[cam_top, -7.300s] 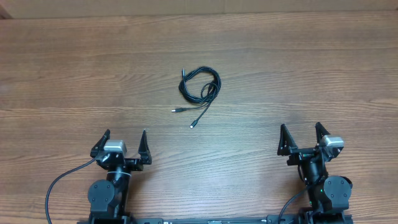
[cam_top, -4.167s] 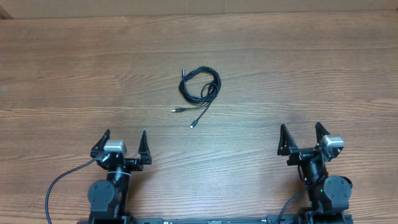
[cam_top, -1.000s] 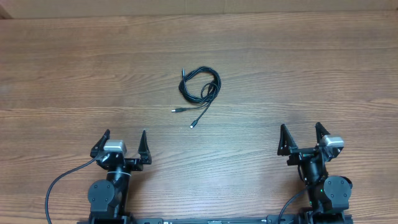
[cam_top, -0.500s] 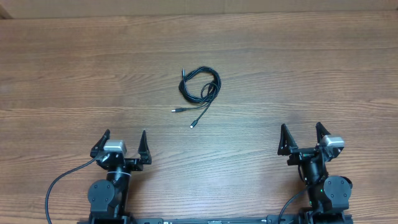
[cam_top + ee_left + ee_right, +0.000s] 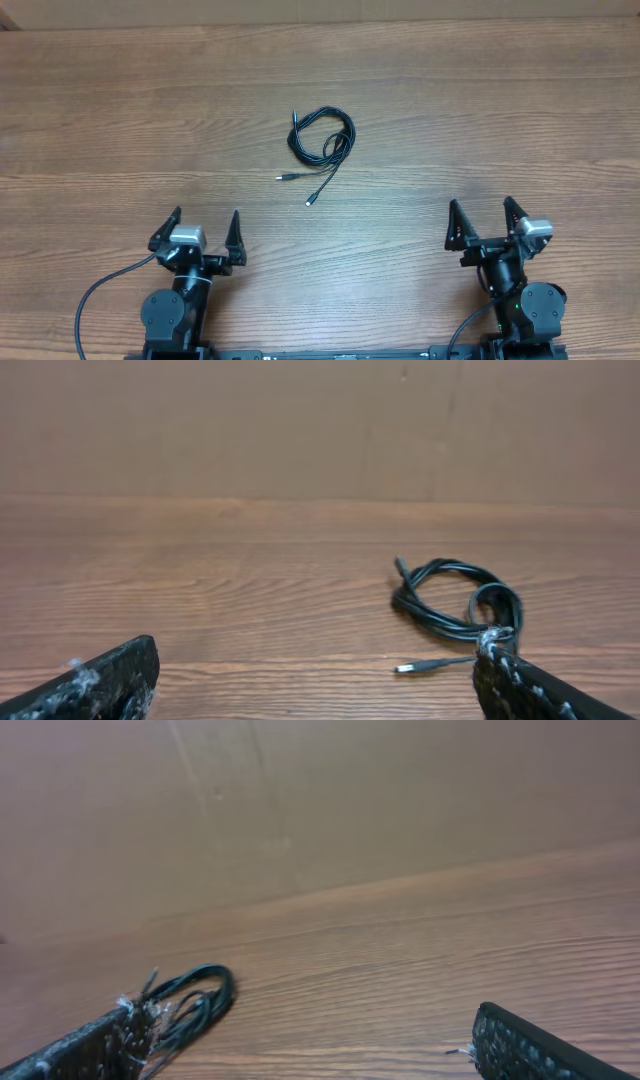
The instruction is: Untangle cables
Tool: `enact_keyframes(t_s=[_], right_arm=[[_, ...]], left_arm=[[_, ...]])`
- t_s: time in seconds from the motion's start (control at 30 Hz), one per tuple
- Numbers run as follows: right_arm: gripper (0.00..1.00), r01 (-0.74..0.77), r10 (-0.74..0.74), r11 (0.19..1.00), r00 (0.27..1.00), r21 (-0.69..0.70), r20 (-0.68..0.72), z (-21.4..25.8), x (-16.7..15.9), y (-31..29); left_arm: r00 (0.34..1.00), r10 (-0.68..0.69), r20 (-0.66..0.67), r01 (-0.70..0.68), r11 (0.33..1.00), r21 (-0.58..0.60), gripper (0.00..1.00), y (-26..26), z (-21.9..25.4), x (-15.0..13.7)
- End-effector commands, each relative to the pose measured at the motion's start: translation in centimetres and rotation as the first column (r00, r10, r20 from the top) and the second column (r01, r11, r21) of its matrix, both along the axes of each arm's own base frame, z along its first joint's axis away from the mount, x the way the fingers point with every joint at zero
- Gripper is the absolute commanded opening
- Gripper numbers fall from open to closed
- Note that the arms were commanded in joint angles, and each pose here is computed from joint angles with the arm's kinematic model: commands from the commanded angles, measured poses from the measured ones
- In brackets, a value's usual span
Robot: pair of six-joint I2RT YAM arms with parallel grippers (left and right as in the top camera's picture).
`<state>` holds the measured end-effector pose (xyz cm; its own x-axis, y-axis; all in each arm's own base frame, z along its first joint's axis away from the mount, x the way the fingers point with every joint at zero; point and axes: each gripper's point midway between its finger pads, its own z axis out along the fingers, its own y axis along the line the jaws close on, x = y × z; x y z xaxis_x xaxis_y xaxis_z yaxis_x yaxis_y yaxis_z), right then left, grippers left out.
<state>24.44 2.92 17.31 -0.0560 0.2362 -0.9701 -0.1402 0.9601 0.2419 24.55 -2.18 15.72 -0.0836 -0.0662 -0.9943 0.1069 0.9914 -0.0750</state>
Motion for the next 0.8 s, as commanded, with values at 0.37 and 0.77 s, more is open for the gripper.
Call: enact_keyframes(t_s=[0.37,0.77], right_arm=[[1.0,-0.06,0.054,0.997,0.993,0.055,0.102,10.4,-3.6,0.8],[1.0,-0.054,0.058,0.997,0.996,0.057,-0.072,15.9,-3.2,0.9]], left_arm=[[0.99,-0.139,0.035,0.138,0.99,0.022,1.0,-2.2,12.9,-5.3],[0.867,-0.446,-0.222,0.441,0.894,-0.074,1.0,-7.3,19.7,-4.7]])
